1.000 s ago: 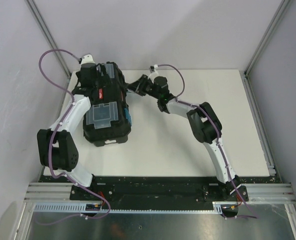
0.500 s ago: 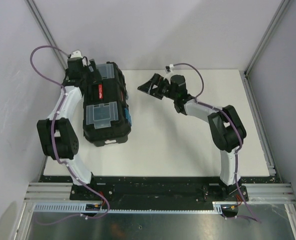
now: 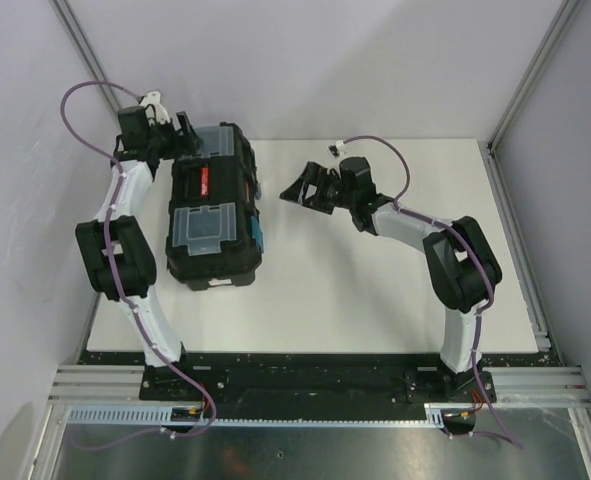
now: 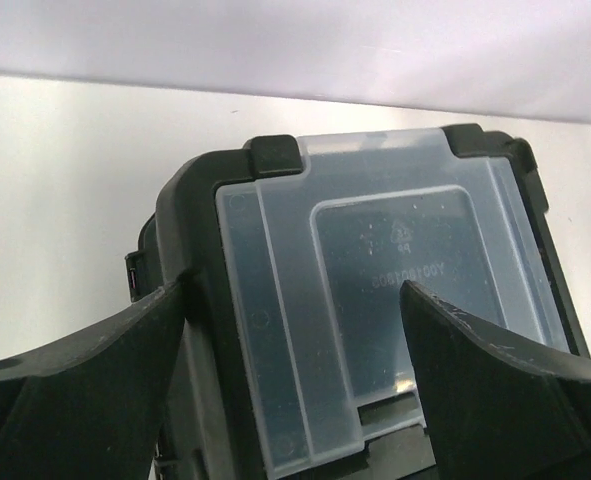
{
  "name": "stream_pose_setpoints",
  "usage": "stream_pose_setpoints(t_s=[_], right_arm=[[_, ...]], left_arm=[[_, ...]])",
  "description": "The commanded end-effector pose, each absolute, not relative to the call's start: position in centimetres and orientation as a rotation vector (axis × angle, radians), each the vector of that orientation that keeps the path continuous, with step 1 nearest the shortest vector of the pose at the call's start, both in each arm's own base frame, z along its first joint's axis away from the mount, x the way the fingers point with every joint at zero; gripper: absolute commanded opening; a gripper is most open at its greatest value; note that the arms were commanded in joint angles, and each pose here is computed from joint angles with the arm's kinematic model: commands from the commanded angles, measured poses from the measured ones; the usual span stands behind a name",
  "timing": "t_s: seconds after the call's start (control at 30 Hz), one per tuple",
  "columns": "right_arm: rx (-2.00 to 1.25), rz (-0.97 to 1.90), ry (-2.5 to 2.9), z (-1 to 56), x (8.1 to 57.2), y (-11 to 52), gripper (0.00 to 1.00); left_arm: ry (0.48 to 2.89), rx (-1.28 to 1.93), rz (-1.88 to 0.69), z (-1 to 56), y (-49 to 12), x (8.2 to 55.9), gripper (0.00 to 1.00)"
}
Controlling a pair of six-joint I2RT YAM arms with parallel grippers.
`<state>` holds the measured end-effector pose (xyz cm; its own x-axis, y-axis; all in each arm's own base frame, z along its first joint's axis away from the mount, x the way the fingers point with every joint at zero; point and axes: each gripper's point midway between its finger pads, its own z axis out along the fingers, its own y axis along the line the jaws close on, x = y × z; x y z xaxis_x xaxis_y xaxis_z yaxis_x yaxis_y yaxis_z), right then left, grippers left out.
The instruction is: Pack the tool kit
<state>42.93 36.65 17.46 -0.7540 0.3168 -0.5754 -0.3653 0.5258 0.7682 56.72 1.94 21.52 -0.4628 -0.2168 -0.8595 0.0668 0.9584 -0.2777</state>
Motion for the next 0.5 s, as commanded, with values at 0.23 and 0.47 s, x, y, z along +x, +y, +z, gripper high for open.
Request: stream_pose_setpoints(t_s=[0.23,0.47], right_arm=[[0.113,1.171,2.016,20.2,43.6,32.5,0.99],[0.375,0.968,2.036,17.4,43.0,25.0,0.95]], left_arm=[[1.992,0.619,-0.913,19.0,-16.4,49.1,0.87],[1.966,0.749,-0.963,19.1,-20.2,45.3,0.87]])
